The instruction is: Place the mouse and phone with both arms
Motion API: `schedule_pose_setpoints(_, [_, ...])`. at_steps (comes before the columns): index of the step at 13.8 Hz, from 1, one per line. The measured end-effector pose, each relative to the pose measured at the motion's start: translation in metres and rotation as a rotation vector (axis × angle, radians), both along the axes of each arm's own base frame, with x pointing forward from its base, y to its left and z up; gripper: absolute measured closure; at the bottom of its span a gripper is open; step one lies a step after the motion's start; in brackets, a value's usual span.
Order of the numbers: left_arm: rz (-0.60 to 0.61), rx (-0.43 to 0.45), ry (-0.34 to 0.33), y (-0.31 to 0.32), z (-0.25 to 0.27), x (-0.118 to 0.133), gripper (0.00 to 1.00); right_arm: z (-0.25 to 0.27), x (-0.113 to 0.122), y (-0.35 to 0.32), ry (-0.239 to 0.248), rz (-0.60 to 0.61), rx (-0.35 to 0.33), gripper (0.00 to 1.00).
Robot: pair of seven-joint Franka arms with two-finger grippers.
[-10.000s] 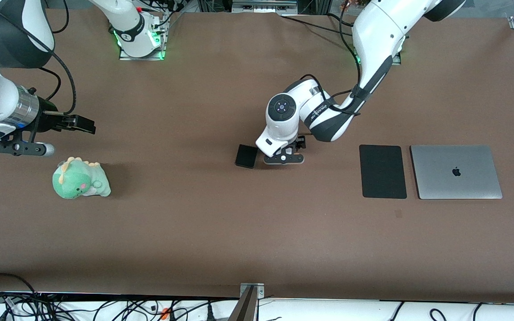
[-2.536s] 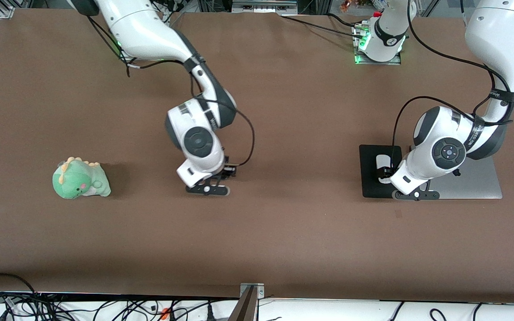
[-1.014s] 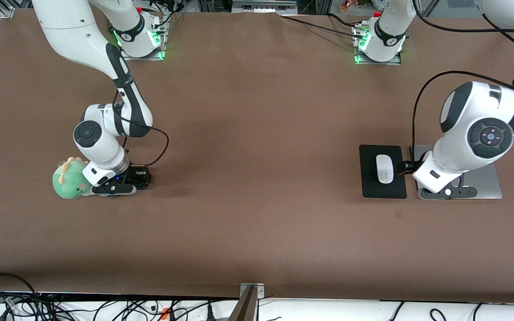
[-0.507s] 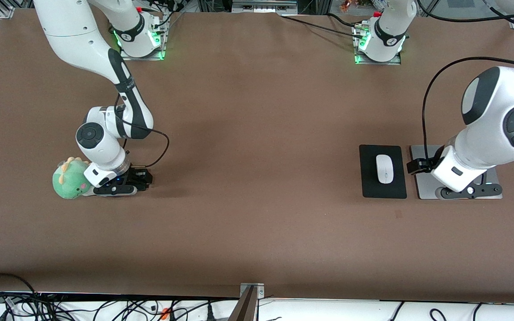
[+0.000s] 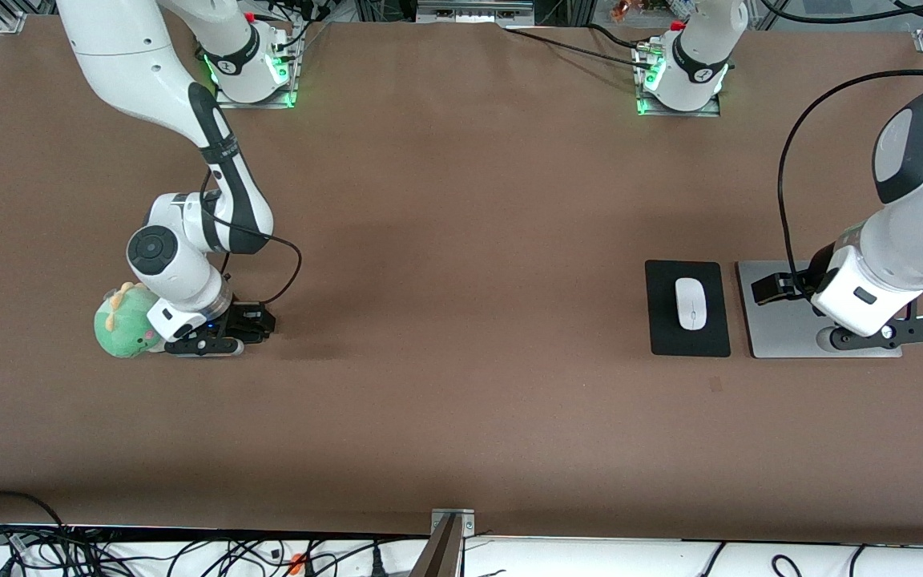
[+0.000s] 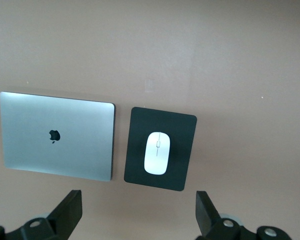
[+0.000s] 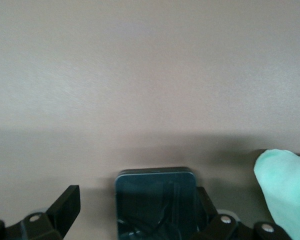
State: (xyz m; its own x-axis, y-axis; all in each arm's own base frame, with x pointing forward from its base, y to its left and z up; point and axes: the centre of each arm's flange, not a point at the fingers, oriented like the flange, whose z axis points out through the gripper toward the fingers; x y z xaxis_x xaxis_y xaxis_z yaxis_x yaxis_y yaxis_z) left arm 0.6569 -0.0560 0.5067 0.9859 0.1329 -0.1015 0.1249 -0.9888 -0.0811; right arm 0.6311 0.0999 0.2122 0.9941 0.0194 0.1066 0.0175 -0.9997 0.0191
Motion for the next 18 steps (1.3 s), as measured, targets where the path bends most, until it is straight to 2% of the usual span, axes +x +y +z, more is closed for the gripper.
schedule_pose_setpoints(3, [0.001,-0.004,0.0,0.0,0.001,0.0,0.0,0.046,0.015,0.007,0.04,-0.014,0.041,0.0])
schedule_pose_setpoints(7, [0.031,-0.041,-0.002,0.008,0.025,-0.007,0.0,0.104,0.025,-0.007,0.052,-0.046,0.079,0.0])
schedule_pose_setpoints(9, [0.048,-0.04,0.002,0.017,0.038,-0.011,0.0,0.126,0.025,-0.027,0.075,-0.069,0.081,0.0])
schedule_pose_setpoints(14, [0.051,-0.04,0.003,0.018,0.044,-0.013,0.0,0.212,0.024,-0.056,0.174,-0.091,0.096,0.0])
schedule_pose_setpoints(18, [0.049,-0.04,0.003,0.017,0.044,-0.013,0.0,0.266,0.019,-0.062,0.212,-0.087,0.103,0.0])
